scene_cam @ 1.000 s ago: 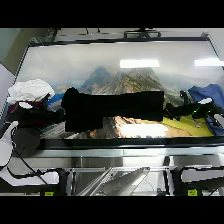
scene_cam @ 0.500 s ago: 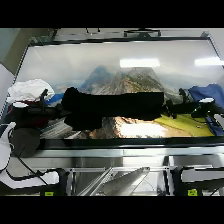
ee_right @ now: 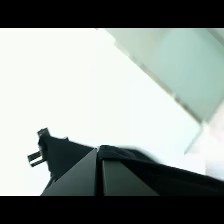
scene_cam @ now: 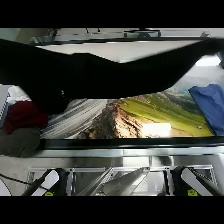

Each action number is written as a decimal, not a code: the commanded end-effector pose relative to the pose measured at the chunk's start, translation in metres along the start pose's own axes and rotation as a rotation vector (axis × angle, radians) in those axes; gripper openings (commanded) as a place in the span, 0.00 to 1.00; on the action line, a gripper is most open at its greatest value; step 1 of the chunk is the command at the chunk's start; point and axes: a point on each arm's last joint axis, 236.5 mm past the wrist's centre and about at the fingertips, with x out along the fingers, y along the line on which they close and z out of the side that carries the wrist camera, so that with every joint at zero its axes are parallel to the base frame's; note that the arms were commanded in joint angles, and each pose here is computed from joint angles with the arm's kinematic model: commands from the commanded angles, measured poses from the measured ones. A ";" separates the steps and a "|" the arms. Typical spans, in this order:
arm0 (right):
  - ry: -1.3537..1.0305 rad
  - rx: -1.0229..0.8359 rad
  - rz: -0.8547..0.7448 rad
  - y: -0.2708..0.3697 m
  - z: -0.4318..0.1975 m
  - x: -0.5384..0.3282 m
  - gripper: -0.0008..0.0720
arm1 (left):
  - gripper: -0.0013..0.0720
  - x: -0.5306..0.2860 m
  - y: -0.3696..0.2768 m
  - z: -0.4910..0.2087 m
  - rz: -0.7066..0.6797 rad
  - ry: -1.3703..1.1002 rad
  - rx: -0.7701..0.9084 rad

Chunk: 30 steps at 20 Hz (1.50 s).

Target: Fold the shirts.

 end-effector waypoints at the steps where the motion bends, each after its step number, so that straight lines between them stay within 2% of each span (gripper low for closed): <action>1: -0.088 -0.234 0.081 0.112 0.022 0.000 0.03 | 0.06 0.038 -0.108 0.035 -0.121 -0.039 0.286; 4: -0.132 -0.335 0.152 0.167 0.017 -0.004 0.03 | 0.06 0.059 -0.150 0.032 -0.109 0.015 0.418; 8: -0.162 -0.482 0.140 0.194 0.008 0.000 0.03 | 0.06 0.076 -0.175 0.029 -0.062 0.094 0.521; 10: -0.144 -0.509 0.037 0.175 0.007 0.005 0.03 | 0.06 0.076 -0.171 0.033 -0.044 0.116 0.516; 12: -0.114 -0.529 -0.179 0.123 0.013 0.004 0.03 | 0.06 0.072 -0.141 0.038 0.030 0.153 0.501; 14: -0.074 -0.513 -0.379 0.061 0.019 0.001 0.03 | 0.06 0.064 -0.076 0.034 0.178 0.228 0.435; 17: 0.032 -0.396 -0.518 -0.044 0.005 0.015 0.03 | 0.06 0.050 0.060 0.006 0.379 0.316 0.256; 22: 0.176 -0.147 -0.820 -0.282 -0.052 0.013 0.03 | 0.06 -0.026 0.322 -0.117 0.773 0.554 0.045; 26: 0.067 0.024 -1.017 -0.422 -0.076 -0.030 0.04 | 0.07 -0.076 0.430 -0.176 0.826 0.595 -0.106; 27: 0.040 0.056 -1.025 -0.434 -0.078 -0.035 0.09 | 0.34 -0.086 0.440 -0.175 0.837 0.582 -0.141; 28: 0.023 0.063 -1.016 -0.437 -0.075 -0.037 0.42 | 0.49 -0.095 0.445 -0.169 0.844 0.573 -0.155; 29: 0.024 0.046 -1.005 -0.435 -0.071 -0.038 0.80 | 0.49 -0.105 0.445 -0.162 0.856 0.564 -0.165; 30: 0.043 0.025 -0.982 -0.428 -0.066 -0.039 0.94 | 0.49 -0.117 0.441 -0.152 0.870 0.557 -0.176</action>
